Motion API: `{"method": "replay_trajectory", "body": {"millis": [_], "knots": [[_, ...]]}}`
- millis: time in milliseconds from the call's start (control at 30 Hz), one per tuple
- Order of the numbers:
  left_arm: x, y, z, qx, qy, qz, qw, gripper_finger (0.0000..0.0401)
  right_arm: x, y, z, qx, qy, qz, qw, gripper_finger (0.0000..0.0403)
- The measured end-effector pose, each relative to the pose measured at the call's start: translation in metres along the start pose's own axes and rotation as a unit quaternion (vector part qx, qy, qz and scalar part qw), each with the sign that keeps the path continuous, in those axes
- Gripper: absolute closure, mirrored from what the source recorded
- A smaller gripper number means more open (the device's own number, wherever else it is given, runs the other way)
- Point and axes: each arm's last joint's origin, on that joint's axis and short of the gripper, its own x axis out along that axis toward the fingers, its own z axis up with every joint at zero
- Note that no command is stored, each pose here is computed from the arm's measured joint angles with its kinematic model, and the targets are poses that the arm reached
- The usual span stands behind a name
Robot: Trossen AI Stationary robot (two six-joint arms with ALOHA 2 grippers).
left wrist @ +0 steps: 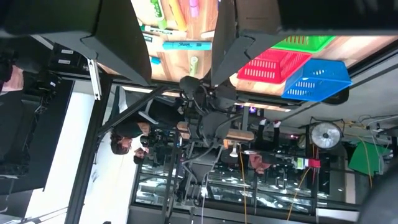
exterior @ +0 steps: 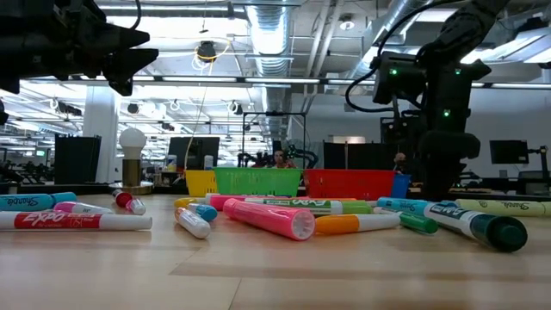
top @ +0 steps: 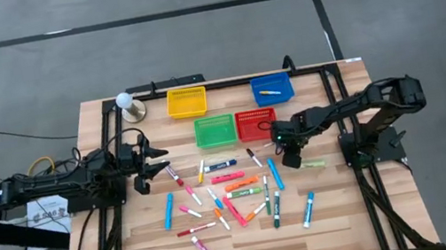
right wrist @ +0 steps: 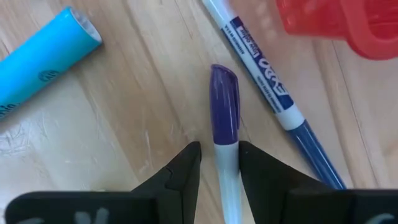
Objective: Pick & Place Markers
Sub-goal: Put the purple highlighter into the blue bin
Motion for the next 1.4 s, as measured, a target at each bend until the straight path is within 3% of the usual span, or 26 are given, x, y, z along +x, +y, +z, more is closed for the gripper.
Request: {"method": "replay_trajectory", "body": {"millis": [133,400,700,933,1233,1400], "knots": [[0.0,0.0,0.0,0.0,0.0,0.0,1.0,0.0234,0.001,0.0,0.0,0.001,0.004,0.004,1.0,0.0313],[0.0,0.0,0.0,0.0,0.0,0.0,1.0,0.0234,0.001,0.001,-0.001,0.009,0.008,0.019,1.0,0.0377],[0.0,0.0,0.0,0.0,0.0,0.0,1.0,0.0234,0.001,0.002,-0.001,0.039,0.011,0.021,0.999,0.0358],[0.0,0.0,0.0,0.0,0.0,0.0,1.0,0.0234,-0.006,0.007,-0.003,0.031,0.04,0.045,0.998,0.0381],[0.0,0.0,-0.001,0.0,0.002,0.0,1.0,0.0234,-0.055,0.022,0.008,0.004,0.073,0.059,0.996,0.0371],[0.0,0.0,-0.001,0.0,0.003,0.0,1.0,0.0234,-0.1,0.027,0.019,-0.023,0.044,0.068,0.996,0.0381]]}}
